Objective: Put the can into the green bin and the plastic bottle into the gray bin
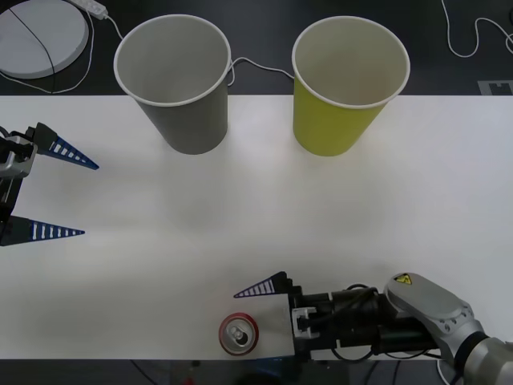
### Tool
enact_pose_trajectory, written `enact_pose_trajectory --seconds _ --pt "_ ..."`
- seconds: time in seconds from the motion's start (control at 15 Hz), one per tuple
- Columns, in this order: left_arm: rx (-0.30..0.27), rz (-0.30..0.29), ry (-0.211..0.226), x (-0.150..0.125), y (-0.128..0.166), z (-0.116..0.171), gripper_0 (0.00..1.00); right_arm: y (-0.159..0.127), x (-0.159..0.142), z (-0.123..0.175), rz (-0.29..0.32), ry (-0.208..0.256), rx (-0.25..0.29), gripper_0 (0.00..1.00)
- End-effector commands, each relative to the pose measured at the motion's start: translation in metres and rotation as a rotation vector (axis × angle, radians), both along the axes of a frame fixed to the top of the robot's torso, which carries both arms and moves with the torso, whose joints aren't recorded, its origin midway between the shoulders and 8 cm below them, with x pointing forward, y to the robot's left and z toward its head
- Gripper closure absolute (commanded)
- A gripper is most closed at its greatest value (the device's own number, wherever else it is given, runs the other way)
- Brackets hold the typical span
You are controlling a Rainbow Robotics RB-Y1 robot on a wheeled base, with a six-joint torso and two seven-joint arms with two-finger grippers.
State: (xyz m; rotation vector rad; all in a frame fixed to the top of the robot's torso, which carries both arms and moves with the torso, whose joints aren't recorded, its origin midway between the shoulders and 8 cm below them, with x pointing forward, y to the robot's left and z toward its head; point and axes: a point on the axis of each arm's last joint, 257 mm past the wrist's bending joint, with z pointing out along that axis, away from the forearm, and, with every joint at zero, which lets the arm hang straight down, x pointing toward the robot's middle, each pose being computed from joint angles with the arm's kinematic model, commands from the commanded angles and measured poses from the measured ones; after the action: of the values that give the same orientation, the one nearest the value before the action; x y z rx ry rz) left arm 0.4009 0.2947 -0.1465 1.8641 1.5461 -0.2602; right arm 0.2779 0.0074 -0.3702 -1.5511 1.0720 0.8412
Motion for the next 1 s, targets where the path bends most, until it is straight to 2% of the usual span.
enact_pose_trajectory --seconds 0.07,0.33,0.4,0.47,0.53,1.0 --pt "0.0 0.0 0.0 0.0 0.0 0.0 0.0 0.0098 -0.0011 -0.002 -0.005 -0.002 0.0 0.0" --pt "0.0 0.0 0.0 0.0 0.0 0.0 0.0 0.0136 -0.0012 -0.0039 -0.011 -0.003 -0.002 0.0" --pt "0.0 0.0 0.0 0.0 0.0 0.0 0.0 0.0138 -0.0018 -0.0041 -0.009 -0.005 -0.002 0.16" --pt "0.0 0.0 0.0 0.0 0.0 0.0 0.0 0.0142 -0.002 -0.0036 -0.01 -0.001 0.001 0.75" --pt "0.0 0.0 0.0 0.0 0.0 0.0 0.0 0.0146 -0.0022 -0.003 -0.012 0.005 0.004 0.99" --pt "0.0 0.0 0.0 0.0 0.0 0.0 0.0 0.0114 0.0033 -0.0012 -0.029 0.019 0.005 1.0"
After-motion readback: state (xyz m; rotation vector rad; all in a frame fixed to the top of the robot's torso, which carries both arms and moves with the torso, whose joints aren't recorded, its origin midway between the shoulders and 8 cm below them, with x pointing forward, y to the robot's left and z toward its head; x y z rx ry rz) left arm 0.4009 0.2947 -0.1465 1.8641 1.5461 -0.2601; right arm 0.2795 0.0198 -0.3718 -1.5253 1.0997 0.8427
